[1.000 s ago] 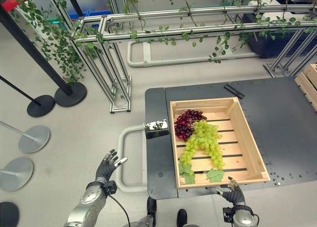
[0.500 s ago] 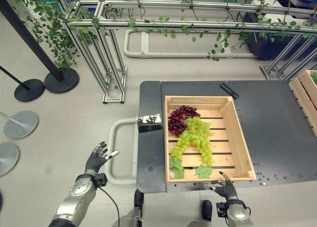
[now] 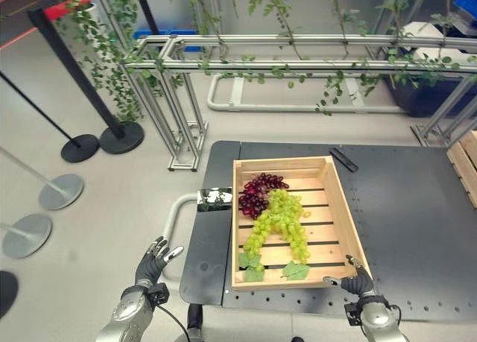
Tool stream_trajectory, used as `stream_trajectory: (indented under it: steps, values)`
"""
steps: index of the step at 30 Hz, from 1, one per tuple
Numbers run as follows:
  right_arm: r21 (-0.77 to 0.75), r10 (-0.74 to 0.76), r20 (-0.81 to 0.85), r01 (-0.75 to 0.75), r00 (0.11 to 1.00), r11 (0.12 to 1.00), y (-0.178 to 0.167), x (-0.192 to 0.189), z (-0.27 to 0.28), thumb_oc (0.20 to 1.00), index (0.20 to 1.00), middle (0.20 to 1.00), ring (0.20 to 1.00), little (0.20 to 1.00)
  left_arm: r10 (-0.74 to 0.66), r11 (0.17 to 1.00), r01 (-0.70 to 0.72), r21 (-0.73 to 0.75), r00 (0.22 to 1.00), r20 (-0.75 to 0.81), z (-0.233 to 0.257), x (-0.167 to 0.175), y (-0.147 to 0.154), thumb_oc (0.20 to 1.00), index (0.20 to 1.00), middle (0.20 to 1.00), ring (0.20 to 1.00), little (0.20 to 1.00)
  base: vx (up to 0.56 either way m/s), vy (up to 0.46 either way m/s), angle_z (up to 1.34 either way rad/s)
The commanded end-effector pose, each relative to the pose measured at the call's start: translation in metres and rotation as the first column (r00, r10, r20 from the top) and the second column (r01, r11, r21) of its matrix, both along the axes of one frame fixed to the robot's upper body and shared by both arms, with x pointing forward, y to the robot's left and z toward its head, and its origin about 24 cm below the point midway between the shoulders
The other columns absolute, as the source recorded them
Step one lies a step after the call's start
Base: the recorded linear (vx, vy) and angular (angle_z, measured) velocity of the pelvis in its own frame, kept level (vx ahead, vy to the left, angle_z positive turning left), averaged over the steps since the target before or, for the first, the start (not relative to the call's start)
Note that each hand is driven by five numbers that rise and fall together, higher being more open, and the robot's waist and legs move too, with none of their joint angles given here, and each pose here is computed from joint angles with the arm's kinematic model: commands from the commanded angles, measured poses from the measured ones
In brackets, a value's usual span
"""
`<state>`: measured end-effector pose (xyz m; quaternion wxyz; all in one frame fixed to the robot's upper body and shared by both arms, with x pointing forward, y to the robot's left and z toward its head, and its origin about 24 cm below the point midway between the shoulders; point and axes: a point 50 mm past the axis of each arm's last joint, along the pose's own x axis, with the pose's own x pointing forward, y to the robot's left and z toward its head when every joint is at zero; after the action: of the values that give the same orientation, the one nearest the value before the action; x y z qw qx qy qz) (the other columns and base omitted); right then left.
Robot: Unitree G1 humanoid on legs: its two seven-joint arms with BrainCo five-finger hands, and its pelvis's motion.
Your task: Pick up the fruits from the basket on one side to the basket on the other side
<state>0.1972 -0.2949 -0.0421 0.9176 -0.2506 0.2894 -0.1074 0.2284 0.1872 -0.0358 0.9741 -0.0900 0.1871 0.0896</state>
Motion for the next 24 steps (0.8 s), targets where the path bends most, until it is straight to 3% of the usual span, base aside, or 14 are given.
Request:
stream_trajectory:
  steps: [1, 12, 24]
  values:
    - [-0.053, 0.174, 0.258, -0.166, 0.950, 0.985, 0.030, 0.070, 0.058, 1.000, 1.000, 1.000, 1.000, 1.000, -0.019, 0.999, 0.014, 0.043, 0.990, 0.140, 0.031, 0.021, 0.014, 1.000, 1.000, 1.000, 1.000, 1.000, -0.04, -0.168, 0.24]
    - [-0.207, 0.262, 0.260, -0.211, 0.929, 0.955, 0.044, 0.132, 0.098, 1.000, 1.000, 1.000, 1.000, 1.000, -0.087, 0.996, 0.081, 0.042, 0.977, 0.192, 0.043, 0.025, 0.000, 1.000, 1.000, 1.000, 1.000, 1.000, -0.05, 0.048, 0.07]
    - [-0.213, 0.106, 0.213, -0.059, 0.971, 0.975, 0.026, 0.170, 0.121, 1.000, 1.000, 1.000, 1.000, 1.000, -0.080, 0.997, 0.072, 0.039, 0.958, 0.275, 0.064, 0.032, 0.000, 1.000, 1.000, 1.000, 1.000, 1.000, -0.01, 0.067, 0.13]
